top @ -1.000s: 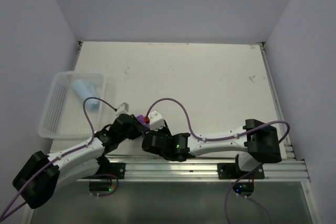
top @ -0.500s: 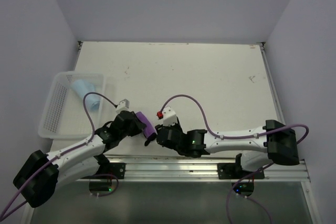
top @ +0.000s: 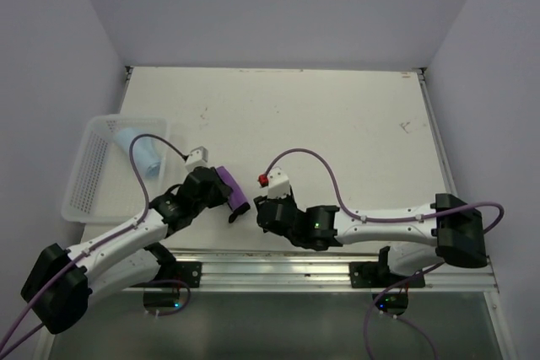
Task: Roll the towels
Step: Place the rolled towel into the container
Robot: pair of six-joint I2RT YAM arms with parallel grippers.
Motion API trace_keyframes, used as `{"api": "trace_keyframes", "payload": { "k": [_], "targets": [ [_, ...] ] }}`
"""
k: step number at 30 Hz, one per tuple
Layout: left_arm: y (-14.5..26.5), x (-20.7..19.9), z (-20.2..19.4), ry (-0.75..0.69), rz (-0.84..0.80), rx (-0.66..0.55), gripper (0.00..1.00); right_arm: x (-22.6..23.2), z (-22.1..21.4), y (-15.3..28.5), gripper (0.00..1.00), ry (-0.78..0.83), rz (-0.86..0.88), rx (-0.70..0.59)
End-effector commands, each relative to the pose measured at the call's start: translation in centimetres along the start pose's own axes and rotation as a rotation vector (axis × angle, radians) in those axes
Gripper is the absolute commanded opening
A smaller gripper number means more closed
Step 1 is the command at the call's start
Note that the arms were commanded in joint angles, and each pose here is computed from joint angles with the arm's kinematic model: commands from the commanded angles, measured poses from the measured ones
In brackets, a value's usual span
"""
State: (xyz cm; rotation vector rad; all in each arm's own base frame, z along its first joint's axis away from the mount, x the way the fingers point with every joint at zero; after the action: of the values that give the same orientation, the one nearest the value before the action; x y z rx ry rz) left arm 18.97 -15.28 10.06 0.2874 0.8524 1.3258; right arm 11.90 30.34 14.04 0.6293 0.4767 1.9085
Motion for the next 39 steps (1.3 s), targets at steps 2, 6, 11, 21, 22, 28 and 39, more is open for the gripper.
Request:
{"api": "trace_keyframes", "payload": {
  "k": [2, 6, 11, 21, 22, 28, 39],
  "targets": [
    [1.4, -0.7, 4.7, -0.043, 0.06, -0.129, 0.0, -0.6, 2.0, 0.8, 0.54, -0.053, 0.008, -0.054],
    [2.2, -0.8, 8.7, -0.045, 0.079, -0.181, 0.0, -1.3, 2.9, 1.3, 0.54, -0.071, 0.016, -0.078],
    [4.5, 0.6, 14.5, -0.045, 0.165, -0.268, 0.0, -2.2, 3.3, 1.6, 0.54, -0.088, 0.014, -0.095],
    [9.1, 10.3, 21.2, 0.032, 0.472, -0.375, 0.0, -3.8, 3.6, 1.7, 0.54, -0.107, 0.037, -0.106],
    [9.5, 11.8, 21.2, 0.057, 0.514, -0.37, 0.0, -3.8, 3.7, 1.7, 0.54, -0.104, 0.04, -0.106],
    [11.4, 16.7, 19.9, 0.12, 0.789, -0.362, 0.0, -5.2, 4.6, 2.2, 0.54, -0.132, 0.064, -0.122],
    [9.6, 21.1, 14.9, 0.166, 0.906, -0.268, 0.0, -7.2, 5.1, 2.5, 0.55, -0.159, 0.084, -0.096]
  ]
}}
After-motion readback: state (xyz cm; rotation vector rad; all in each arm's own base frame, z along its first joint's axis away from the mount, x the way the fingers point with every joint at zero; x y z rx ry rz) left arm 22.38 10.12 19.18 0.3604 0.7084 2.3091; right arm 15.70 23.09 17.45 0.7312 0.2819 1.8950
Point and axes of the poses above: each gripper's point midway between its finger pads, its own y axis back along the fingers, its own x axis along the line the jaws close on, z = x × y, the point moved 5 cm from there along y, back along the fingers, and after that the axes turned 10 degrees about -y, right-handed, at the moved point
